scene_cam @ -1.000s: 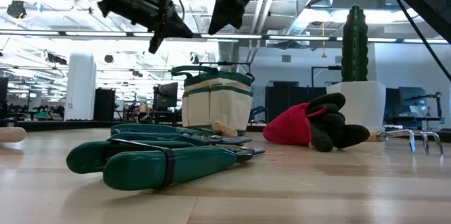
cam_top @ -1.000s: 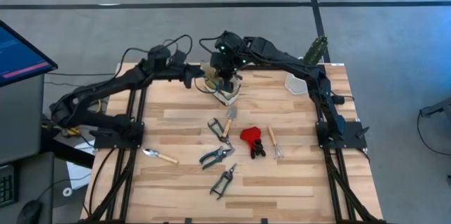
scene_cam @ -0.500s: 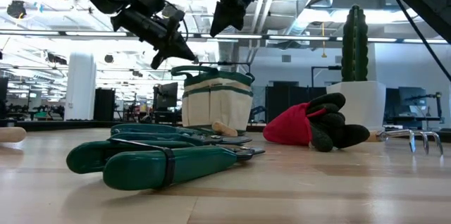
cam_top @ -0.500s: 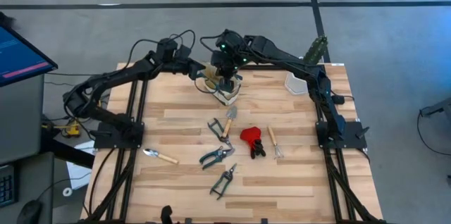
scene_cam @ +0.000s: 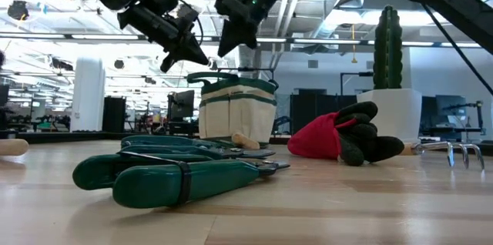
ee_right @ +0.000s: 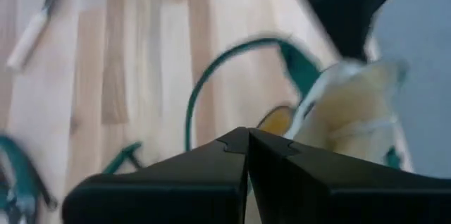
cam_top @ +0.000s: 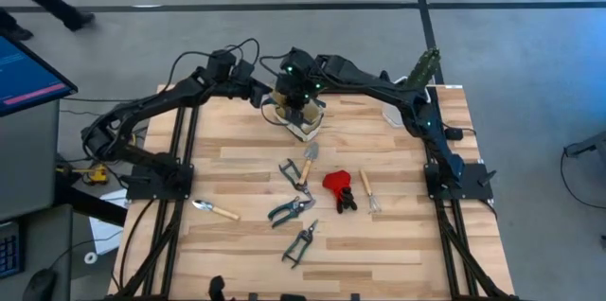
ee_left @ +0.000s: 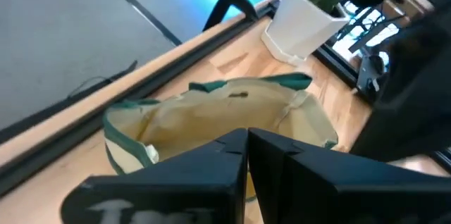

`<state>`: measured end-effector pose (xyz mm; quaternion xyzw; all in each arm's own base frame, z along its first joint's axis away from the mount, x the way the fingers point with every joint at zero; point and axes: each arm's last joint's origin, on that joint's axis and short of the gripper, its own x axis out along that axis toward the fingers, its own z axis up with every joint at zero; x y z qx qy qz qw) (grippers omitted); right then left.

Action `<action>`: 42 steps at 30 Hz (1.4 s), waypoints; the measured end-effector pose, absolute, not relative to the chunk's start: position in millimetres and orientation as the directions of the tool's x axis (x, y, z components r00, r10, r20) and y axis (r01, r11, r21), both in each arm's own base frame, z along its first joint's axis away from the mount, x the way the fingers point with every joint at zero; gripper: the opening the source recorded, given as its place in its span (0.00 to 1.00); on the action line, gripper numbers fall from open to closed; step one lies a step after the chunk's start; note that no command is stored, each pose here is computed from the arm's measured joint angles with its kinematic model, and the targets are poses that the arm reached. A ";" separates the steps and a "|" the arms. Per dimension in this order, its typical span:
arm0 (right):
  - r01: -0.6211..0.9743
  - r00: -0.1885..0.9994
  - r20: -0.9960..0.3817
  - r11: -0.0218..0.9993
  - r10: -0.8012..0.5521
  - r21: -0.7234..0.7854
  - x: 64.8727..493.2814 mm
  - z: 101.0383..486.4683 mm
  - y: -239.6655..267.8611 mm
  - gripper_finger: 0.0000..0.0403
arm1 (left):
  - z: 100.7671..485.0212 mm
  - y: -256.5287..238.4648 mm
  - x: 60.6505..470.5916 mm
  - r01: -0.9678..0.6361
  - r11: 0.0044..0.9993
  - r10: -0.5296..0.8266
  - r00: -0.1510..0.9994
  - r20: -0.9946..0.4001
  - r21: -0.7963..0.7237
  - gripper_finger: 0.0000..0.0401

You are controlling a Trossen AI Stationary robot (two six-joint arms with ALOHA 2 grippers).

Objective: Pick & Place Garden tools in Gardening bag
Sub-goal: Prepare the brown gardening bag

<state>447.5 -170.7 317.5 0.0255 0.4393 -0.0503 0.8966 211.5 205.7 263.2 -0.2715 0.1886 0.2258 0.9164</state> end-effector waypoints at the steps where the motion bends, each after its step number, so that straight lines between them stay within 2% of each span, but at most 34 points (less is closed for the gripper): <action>1: 0.122 0.617 -0.783 0.992 -0.073 0.004 447.7 318.9 -171.2 0.00 | 265.3 204.9 210.6 -0.516 0.752 0.316 0.828 -0.463 -0.410 0.00; 5: 0.138 0.613 -0.786 0.990 -0.076 0.012 450.0 314.5 -172.9 0.05 | 273.7 201.2 207.0 -0.507 0.762 0.326 0.838 -0.438 -0.403 0.00; 13: 0.160 0.584 -0.809 0.986 -0.068 0.033 447.6 311.7 -171.6 0.27 | 287.4 194.4 200.6 -0.494 0.776 0.342 0.852 -0.396 -0.392 0.00; 18: 0.182 0.550 -0.833 0.982 -0.057 0.052 444.5 305.6 -173.3 0.34 | 295.1 189.4 197.3 -0.483 0.786 0.347 0.861 -0.372 -0.385 0.00; 27: 0.177 0.490 -0.871 0.982 -0.029 0.067 447.5 271.7 -169.4 0.33 | 305.2 182.3 190.4 -0.476 0.794 0.355 0.868 -0.347 -0.378 0.00; 38: 0.174 0.523 -0.850 0.984 -0.067 0.030 451.0 271.8 -173.2 0.28 | 302.0 178.3 192.0 -0.473 0.791 0.334 0.865 -0.375 -0.388 0.00; 42: 0.174 0.524 -0.849 0.984 -0.067 0.029 451.2 271.9 -173.3 0.22 | 302.0 178.2 192.1 -0.473 0.791 0.333 0.865 -0.375 -0.389 0.00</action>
